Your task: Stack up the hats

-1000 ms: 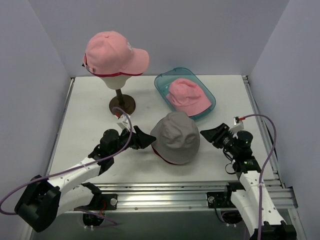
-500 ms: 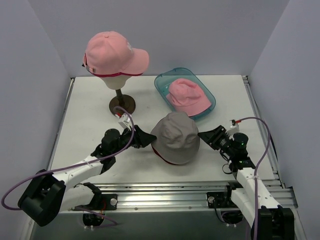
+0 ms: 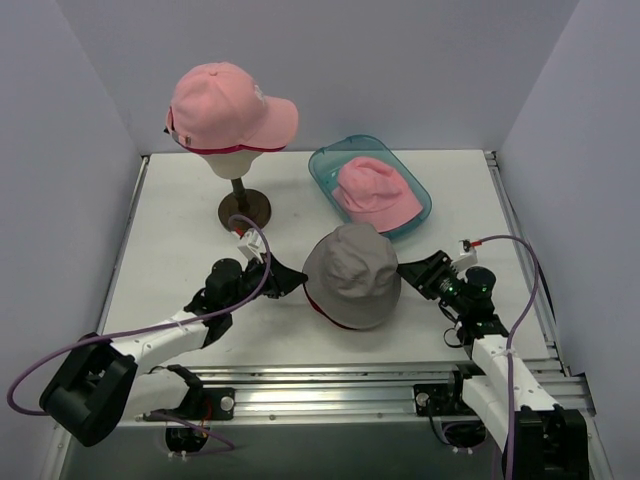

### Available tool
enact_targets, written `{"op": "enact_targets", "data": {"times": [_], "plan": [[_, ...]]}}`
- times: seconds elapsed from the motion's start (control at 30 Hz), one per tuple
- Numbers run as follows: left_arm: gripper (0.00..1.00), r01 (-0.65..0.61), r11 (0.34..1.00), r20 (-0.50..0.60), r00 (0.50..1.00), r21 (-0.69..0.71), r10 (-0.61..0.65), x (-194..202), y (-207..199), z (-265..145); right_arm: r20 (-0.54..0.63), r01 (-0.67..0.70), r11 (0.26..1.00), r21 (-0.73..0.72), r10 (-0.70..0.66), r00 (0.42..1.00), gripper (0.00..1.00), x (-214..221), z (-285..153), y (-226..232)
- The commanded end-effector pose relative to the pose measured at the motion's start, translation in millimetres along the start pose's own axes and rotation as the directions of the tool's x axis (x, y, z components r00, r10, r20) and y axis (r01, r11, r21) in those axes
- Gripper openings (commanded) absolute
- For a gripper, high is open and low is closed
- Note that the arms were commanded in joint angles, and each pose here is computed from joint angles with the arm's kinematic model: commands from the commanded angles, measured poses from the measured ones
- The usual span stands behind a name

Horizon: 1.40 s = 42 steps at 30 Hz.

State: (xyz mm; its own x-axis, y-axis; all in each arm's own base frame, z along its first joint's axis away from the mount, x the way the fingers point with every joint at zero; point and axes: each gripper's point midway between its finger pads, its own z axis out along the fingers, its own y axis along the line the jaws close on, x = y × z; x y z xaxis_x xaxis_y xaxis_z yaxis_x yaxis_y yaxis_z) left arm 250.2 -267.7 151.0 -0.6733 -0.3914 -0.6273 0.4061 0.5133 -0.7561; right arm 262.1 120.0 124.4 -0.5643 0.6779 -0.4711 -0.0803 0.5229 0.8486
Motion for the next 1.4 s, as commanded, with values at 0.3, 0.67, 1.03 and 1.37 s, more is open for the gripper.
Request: {"op": "enact_targets", "data": {"times": [0.3,0.67,1.03,1.37], "plan": [[0.02,-0.025,1.000,0.036,0.999,0.018,0.024,-8.1,-0.4,6.2,0.015,0.016,0.998,-0.053,-0.015,1.000,0.44,0.9,-1.4,5.1],[0.02,-0.015,1.000,0.036,0.999,0.020,0.015,-6.6,0.8,9.6,0.027,0.005,0.989,-0.148,-0.001,1.000,0.44,-0.5,-8.6,27.5],[0.02,-0.003,0.999,0.030,1.000,0.033,0.002,-3.4,-0.2,13.6,0.040,-0.006,0.994,-0.111,0.011,0.999,0.07,-5.1,-1.2,17.8],[0.02,-0.027,1.000,0.024,0.999,-0.003,0.028,-3.3,1.1,14.3,0.055,0.005,1.000,0.021,-0.006,0.998,0.00,-3.4,3.4,-14.4]]}}
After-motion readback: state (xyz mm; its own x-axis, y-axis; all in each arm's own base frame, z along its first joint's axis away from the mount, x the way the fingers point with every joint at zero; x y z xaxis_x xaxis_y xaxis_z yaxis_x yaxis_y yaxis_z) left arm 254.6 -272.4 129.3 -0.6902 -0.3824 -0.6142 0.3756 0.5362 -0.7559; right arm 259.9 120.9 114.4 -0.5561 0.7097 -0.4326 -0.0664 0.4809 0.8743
